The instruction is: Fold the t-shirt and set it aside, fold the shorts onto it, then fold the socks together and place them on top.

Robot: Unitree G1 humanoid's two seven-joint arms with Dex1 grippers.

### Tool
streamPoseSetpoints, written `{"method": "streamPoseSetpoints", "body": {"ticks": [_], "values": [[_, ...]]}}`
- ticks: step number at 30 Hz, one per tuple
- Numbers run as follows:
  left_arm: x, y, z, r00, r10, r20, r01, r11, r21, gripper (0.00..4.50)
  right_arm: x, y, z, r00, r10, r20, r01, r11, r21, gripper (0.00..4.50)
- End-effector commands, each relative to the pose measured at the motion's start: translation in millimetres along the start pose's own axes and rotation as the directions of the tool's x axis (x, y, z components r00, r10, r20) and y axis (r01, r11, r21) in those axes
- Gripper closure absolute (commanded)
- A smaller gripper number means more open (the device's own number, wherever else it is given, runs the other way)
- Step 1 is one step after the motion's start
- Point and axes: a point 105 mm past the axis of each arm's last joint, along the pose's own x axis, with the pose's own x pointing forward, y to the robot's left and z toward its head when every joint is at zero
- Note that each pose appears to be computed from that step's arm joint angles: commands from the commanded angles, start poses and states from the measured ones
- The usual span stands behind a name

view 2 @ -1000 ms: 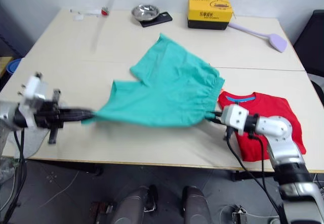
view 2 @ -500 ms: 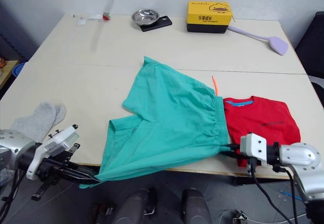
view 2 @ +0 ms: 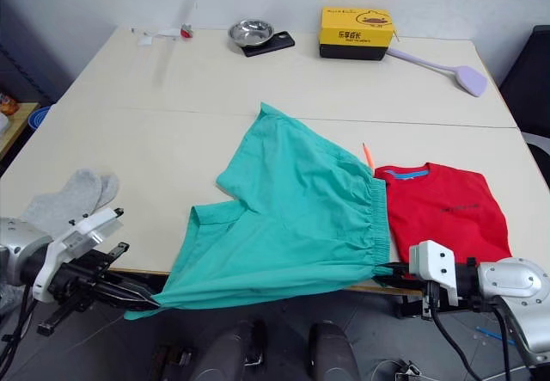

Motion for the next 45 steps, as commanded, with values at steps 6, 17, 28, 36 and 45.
{"method": "streamPoseSetpoints", "body": {"ticks": [6, 17, 28, 36, 45], "values": [[-8.2, -1.3, 3.3, 1.0, 0.012, -0.001, -0.012, 1.0, 0.016, 4.48, -6.6, 10.1, 18.9, 0.997, -0.035, 0.067, 0.03, 0.998, 0.063, 4.5], [-33.5, 28.1, 94.4, 0.956, 0.064, 0.286, -0.154, 0.939, 0.306, 4.48, -17.2, -4.8, 33.3, 0.986, -0.136, 0.097, 0.118, 0.978, 0.17, 4.5], [-40.2, 111.3, 189.8, 0.883, 0.215, 0.418, -0.432, 0.722, 0.541, 4.48, -22.3, -64.5, 49.4, 0.874, -0.477, 0.096, 0.424, 0.844, 0.33, 4.5], [-14.0, 143.1, 247.0, 0.772, 0.343, 0.534, -0.625, 0.562, 0.542, 4.48, -12.8, -98.0, 42.6, 0.765, -0.642, 0.054, 0.573, 0.716, 0.4, 4.5], [5.7, 177.8, 252.1, 0.581, 0.478, 0.659, -0.802, 0.475, 0.362, 4.3, 0.2, -118.5, 20.9, 0.586, -0.81, -0.028, 0.742, 0.523, 0.419, 4.5]]}}
